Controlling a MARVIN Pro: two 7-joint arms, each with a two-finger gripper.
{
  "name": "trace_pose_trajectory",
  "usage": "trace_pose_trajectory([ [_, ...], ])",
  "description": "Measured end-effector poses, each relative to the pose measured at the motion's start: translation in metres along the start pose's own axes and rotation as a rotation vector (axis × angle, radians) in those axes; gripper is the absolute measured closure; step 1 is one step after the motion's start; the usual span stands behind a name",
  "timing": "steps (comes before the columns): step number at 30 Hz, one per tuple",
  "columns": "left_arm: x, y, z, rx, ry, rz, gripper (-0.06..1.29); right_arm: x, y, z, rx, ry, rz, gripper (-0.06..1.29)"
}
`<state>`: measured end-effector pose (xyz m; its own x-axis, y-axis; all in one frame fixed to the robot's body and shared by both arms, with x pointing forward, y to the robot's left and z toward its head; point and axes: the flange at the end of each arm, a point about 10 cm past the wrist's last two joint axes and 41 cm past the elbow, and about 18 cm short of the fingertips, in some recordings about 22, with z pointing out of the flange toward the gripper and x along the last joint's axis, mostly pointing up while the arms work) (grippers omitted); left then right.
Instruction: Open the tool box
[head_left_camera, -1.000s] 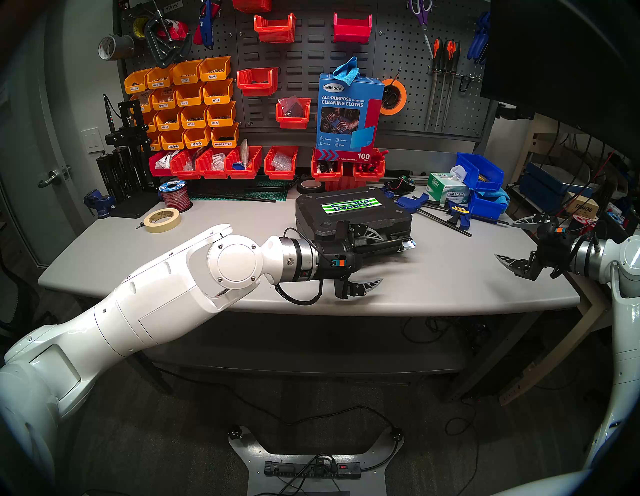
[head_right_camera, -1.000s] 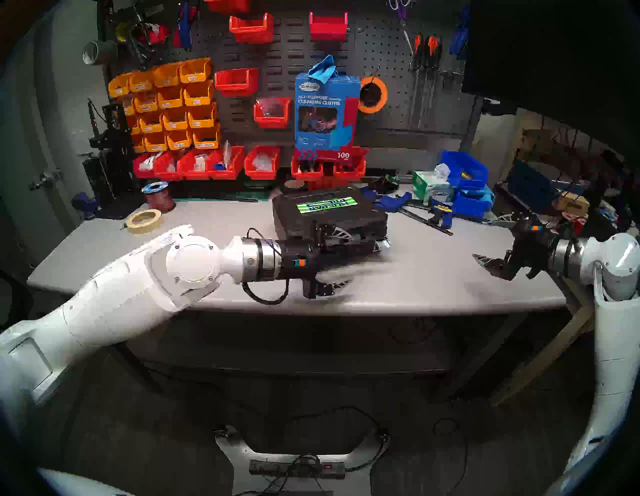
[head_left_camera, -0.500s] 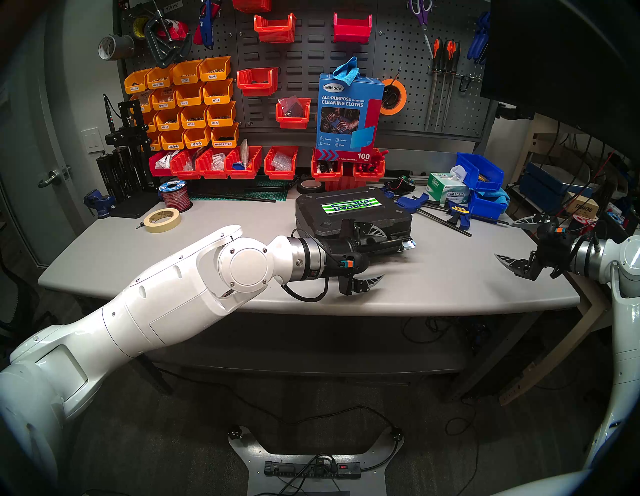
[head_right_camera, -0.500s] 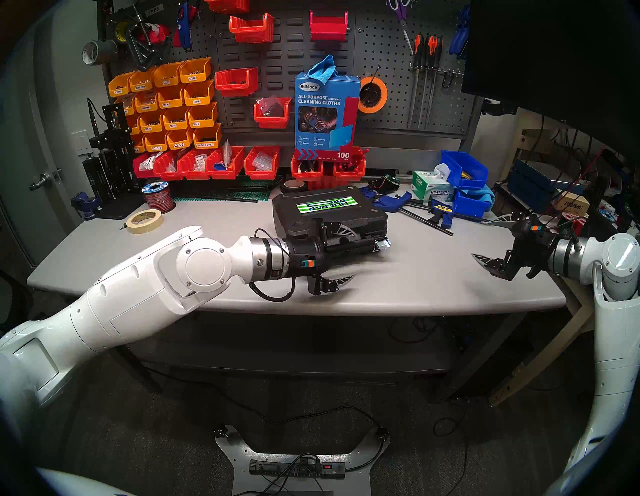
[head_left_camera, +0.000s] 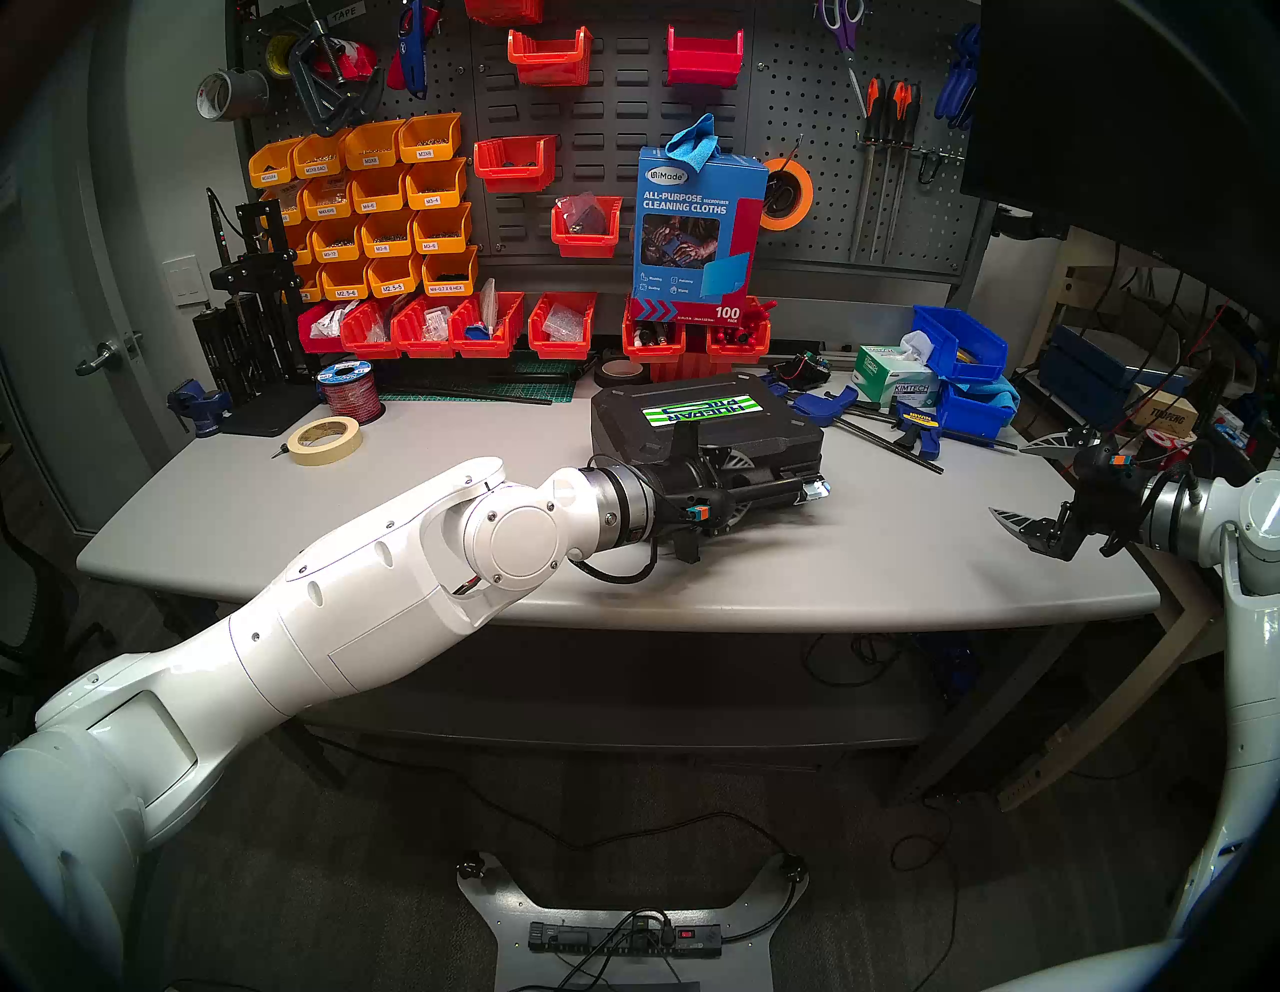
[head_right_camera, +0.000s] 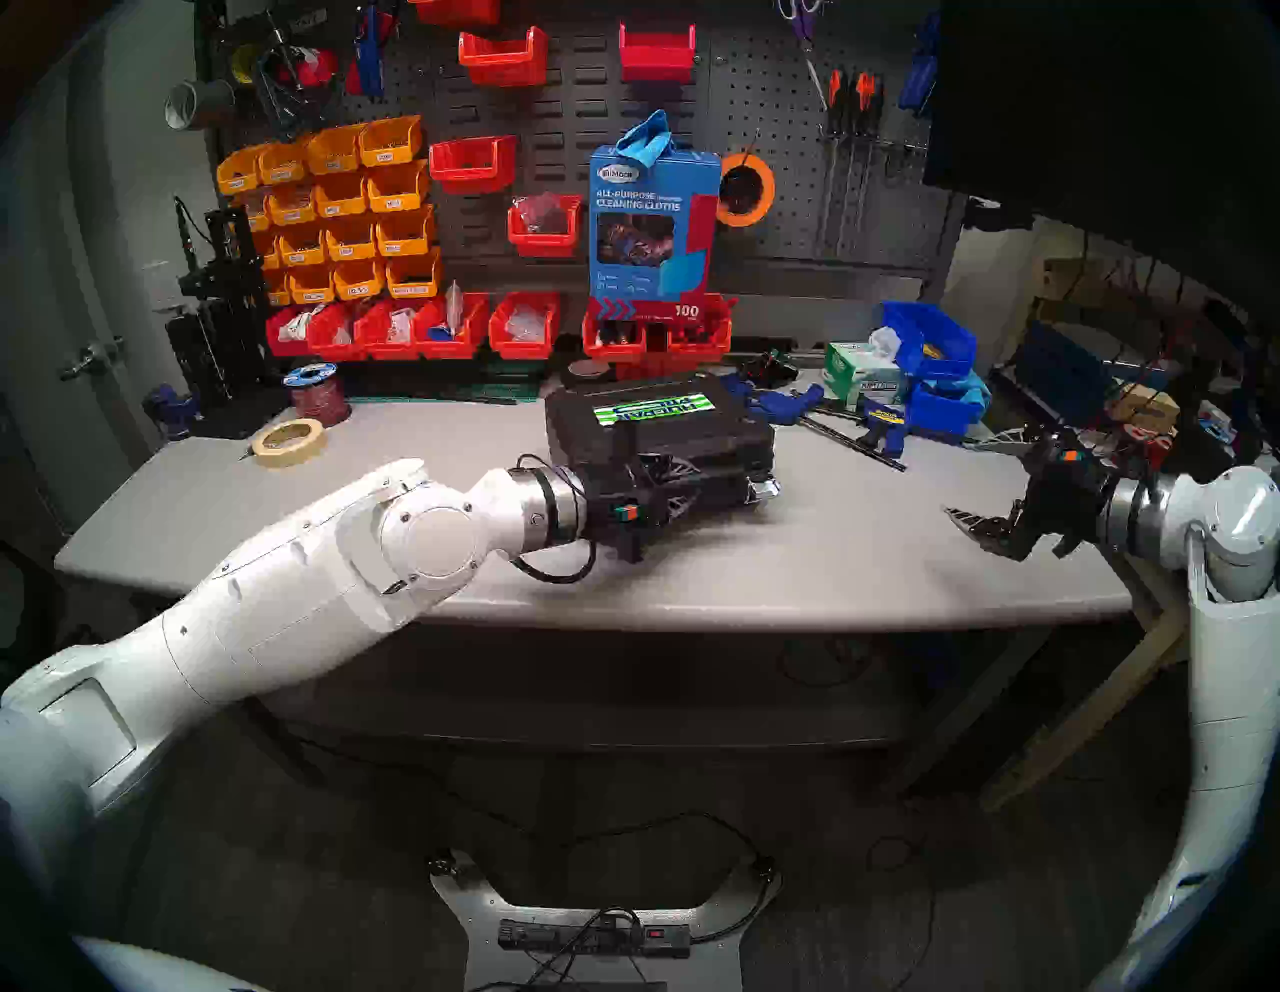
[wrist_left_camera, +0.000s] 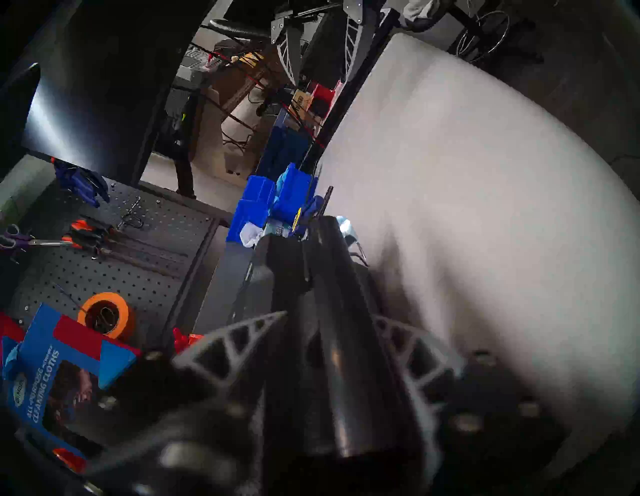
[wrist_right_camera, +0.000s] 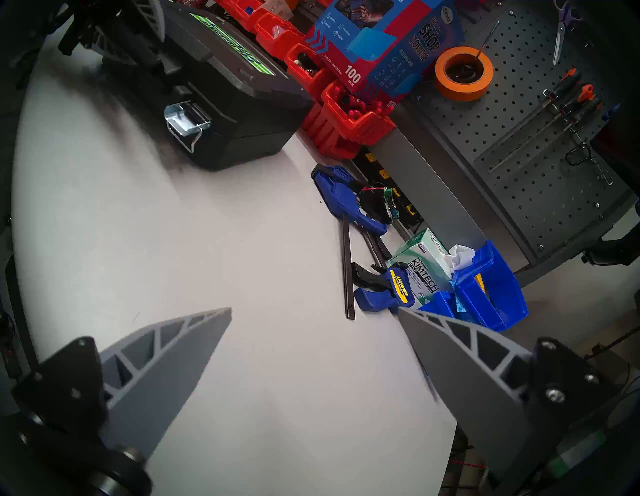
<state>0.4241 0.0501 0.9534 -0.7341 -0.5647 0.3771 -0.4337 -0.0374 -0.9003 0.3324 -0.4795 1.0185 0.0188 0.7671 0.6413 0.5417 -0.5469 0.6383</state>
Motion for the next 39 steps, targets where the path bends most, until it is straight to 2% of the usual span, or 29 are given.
trace_pose_trajectory([
  [1,0.000,0.000,0.000,0.000,0.003,-0.001,0.04,0.000,0.000,0.000,0.000,0.000,0.000,-0.03],
  [2,0.001,0.001,0.000,0.000,0.008,-0.002,0.15,0.000,0.000,0.000,0.000,0.000,0.000,-0.03],
  [5,0.002,0.001,0.000,0.001,0.019,-0.008,0.90,0.000,0.000,0.000,0.000,0.000,0.000,-0.03],
  [9,0.003,0.001,-0.001,-0.003,0.030,-0.017,0.97,0.000,0.000,0.000,0.000,0.000,0.000,-0.03],
  [15,0.007,-0.003,-0.004,-0.021,0.049,-0.059,0.99,0.000,0.000,0.000,0.000,0.000,0.000,-0.03],
  [21,0.013,-0.024,-0.005,-0.013,0.054,-0.171,0.99,0.000,0.000,0.000,0.000,0.000,0.000,-0.03],
  [29,0.019,-0.068,-0.003,0.027,0.056,-0.336,0.99,0.000,0.000,0.000,0.000,0.000,0.000,-0.03],
  [35,0.009,-0.109,-0.004,0.085,0.037,-0.461,0.99,0.000,0.000,0.000,0.000,0.000,0.000,-0.03],
  [39,0.001,-0.140,-0.014,0.131,0.034,-0.556,0.99,0.000,0.000,0.000,0.000,0.000,0.000,-0.03],
])
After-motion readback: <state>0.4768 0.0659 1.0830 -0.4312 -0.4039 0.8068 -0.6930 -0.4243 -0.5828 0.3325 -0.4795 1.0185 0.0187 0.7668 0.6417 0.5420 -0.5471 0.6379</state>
